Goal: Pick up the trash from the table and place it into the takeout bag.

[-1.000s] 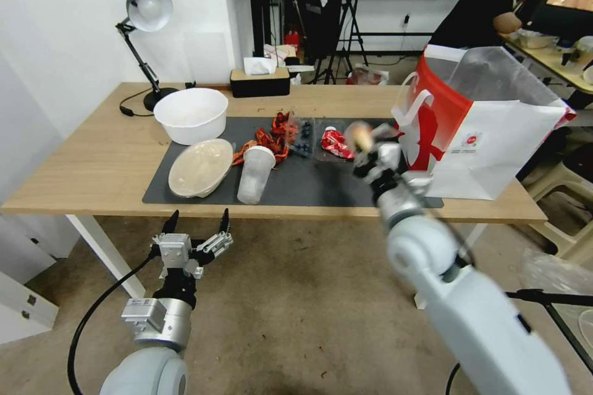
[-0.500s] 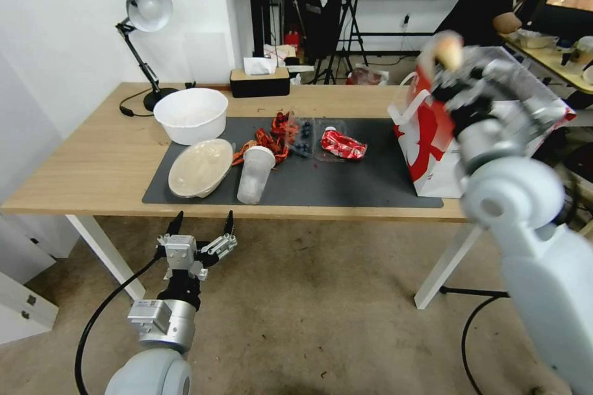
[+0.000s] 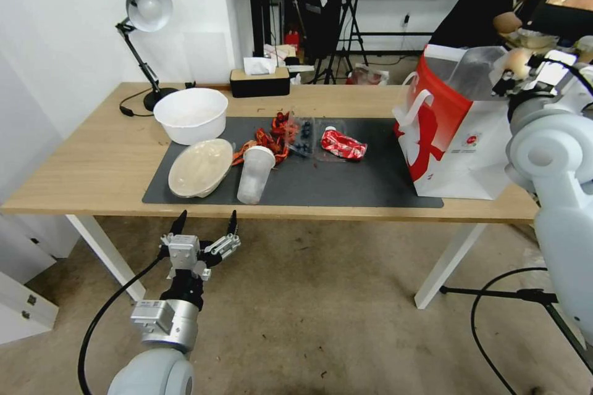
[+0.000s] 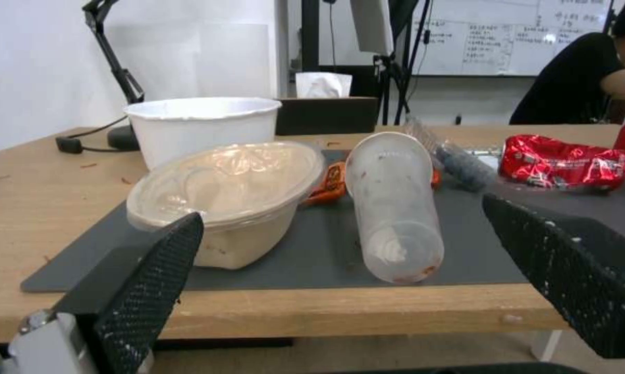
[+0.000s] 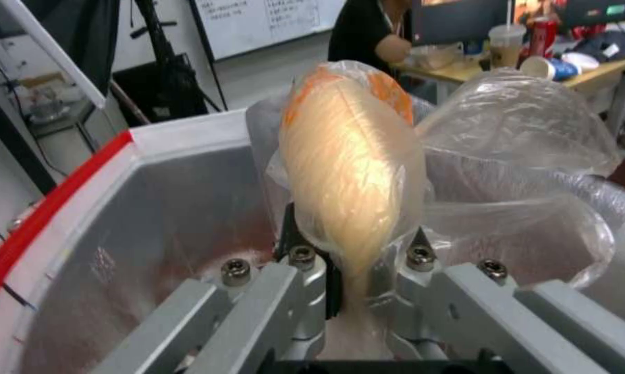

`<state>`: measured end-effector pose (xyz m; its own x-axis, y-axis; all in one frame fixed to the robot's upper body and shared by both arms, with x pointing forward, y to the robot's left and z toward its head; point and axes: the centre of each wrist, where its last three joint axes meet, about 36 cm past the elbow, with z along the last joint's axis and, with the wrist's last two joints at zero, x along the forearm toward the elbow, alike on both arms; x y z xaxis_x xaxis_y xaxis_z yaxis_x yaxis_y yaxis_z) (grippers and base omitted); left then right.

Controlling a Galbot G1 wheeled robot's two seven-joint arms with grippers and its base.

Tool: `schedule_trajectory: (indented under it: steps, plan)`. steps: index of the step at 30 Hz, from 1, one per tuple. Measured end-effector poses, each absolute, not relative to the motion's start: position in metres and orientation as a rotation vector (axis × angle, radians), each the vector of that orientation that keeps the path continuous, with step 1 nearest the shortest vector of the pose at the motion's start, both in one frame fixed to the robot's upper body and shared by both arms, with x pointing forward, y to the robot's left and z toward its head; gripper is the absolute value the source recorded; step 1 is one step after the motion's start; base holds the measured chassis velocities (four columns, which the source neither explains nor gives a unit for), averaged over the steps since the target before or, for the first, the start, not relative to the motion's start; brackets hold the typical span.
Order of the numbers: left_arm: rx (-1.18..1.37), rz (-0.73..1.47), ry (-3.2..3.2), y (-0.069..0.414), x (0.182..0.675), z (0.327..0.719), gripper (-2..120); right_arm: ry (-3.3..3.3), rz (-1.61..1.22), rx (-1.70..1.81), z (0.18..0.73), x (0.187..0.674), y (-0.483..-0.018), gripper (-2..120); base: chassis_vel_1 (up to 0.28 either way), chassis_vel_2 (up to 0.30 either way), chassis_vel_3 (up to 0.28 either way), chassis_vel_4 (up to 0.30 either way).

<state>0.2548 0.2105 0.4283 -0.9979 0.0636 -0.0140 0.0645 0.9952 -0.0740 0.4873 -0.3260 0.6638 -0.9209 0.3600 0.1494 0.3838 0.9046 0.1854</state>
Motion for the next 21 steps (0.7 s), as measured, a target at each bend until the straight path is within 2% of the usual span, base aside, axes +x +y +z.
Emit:
schedule_trajectory:
  steps: [3,5,6,8,12,14,16,19,21]
  plan:
    - [0.100,-0.117,3.126,0.2105,0.2548,0.4280,100,-2.946,-0.332,-0.574,0.6640,0.4882,-0.3256,7,0.000,0.000,0.000,0.000]
    - [0.100,-0.116,3.126,0.2106,0.2548,0.4277,100,-2.941,-0.339,-0.566,0.6648,0.4875,-0.3249,18,0.000,0.000,0.000,0.000]
    - [0.100,-0.116,3.126,0.2106,0.2548,0.4277,100,-2.941,-0.339,-0.566,0.6648,0.4875,-0.3249,18,0.000,0.000,0.000,0.000]
    - [0.100,-0.116,3.126,0.2107,0.2549,0.4274,100,-2.942,-0.340,-0.563,0.6658,0.4865,-0.3246,28,0.000,0.000,0.000,0.000]
    - [0.101,-0.117,3.127,0.2105,0.2548,0.4270,100,-2.945,-0.338,-0.564,0.6671,0.4855,-0.3253,37,0.000,0.000,0.000,0.000]
    - [0.102,-0.115,3.128,0.2102,0.2547,0.4263,100,-2.947,-0.336,-0.563,0.6679,0.4846,-0.3255,49,0.000,0.000,0.000,0.000]
    - [0.102,-0.114,3.128,0.2102,0.2546,0.4261,100,-2.947,-0.335,-0.562,0.6681,0.4844,-0.3254,53,0.000,0.000,0.000,0.000]
    - [0.102,-0.112,3.127,0.2102,0.2544,0.4260,100,-2.947,-0.338,-0.558,0.6688,0.4837,-0.3250,68,0.000,0.000,0.000,0.000]
    - [0.102,-0.112,3.127,0.2102,0.2543,0.4260,100,-2.948,-0.339,-0.555,0.6693,0.4834,-0.3247,71,0.000,0.000,0.000,0.000]
